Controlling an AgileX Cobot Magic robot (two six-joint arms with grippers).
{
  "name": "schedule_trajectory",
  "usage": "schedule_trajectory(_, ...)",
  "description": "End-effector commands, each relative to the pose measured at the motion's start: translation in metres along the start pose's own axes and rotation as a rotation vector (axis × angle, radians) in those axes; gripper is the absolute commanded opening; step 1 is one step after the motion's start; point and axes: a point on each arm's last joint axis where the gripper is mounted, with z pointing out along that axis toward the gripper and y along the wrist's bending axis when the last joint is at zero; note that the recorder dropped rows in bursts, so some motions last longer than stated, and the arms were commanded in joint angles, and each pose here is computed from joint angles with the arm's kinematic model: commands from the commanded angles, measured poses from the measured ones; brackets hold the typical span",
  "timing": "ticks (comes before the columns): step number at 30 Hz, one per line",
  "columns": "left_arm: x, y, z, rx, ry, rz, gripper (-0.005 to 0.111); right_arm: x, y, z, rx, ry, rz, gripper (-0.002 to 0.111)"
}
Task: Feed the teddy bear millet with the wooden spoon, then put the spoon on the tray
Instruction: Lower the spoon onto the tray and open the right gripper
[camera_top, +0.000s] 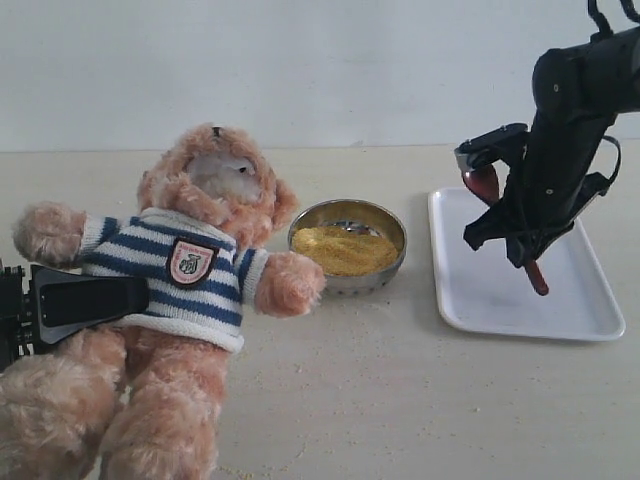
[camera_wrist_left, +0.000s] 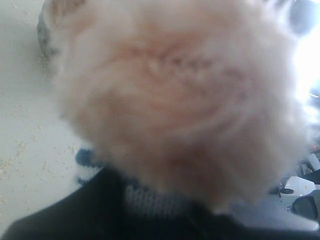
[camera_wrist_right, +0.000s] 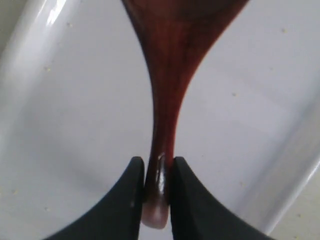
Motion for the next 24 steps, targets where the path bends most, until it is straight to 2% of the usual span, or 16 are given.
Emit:
schedule_trajectory(1,-0.0013,-0.0038,0.0001,0.038,-0.015,0.004,0.005,0.0006,0.0003,0.0145,-0.012,0.023,-0.003,0.000)
schedule_trajectory(7,-0.0017,-0.0038,0.0001,0.038,-0.019,0.002,0.005,-0.0005,0.0006,0.0212,-0.013,0.020,-0.005,0.002)
schedule_trajectory(16,-0.0018,-0.0038,0.0001,0.038,-0.021,0.002,0.005,-0.0004,0.0006,0.0212,-0.013,0.021,0.004,0.032)
schedule_trajectory(24,-0.0018,-0.0038,0.0001,0.038,-0.021,0.002,0.005,0.0007,0.0006,0.0161,-0.015,0.026,0.007,0.034)
